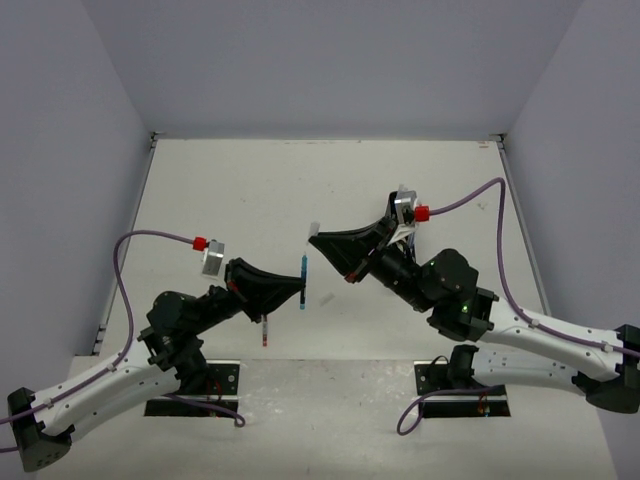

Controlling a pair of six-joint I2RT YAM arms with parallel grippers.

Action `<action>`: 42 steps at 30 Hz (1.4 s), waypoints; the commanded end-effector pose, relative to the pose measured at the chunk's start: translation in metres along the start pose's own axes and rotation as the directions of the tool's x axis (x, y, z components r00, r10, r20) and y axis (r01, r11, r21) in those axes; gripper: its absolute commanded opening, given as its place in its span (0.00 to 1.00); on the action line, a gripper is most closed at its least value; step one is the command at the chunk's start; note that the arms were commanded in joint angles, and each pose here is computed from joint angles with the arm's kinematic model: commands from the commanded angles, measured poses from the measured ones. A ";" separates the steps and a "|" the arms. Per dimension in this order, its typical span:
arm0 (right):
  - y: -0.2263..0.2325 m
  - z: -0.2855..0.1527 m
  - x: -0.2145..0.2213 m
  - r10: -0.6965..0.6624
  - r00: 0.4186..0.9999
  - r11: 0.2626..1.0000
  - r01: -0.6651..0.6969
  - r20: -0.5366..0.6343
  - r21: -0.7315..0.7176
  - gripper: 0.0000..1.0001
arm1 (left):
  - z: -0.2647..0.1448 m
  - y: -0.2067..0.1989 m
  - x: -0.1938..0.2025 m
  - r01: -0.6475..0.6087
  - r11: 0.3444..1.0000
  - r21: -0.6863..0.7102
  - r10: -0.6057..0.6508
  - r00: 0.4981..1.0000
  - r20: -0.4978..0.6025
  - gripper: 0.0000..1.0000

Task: Sort the stationery into containers
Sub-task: Close the pen cap on the pen.

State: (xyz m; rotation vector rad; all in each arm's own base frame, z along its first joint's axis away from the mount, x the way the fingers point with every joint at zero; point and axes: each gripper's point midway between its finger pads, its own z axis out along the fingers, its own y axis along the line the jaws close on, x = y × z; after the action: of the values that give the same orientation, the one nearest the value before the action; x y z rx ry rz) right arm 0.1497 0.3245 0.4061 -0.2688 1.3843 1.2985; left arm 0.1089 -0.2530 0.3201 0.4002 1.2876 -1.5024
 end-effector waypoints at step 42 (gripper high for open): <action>0.027 0.000 0.000 -0.075 0.995 0.989 0.066 -0.067 -0.129 0.00 | 0.000 -0.008 0.001 -0.005 0.999 0.038 0.005 1.000 -0.011 0.00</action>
State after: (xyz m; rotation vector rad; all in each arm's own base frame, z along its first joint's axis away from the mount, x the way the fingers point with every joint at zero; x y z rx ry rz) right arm 0.1359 0.3340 0.3948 -0.4158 1.4136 1.3013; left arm 0.1063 -0.2526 0.3207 0.4131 1.2817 -1.5068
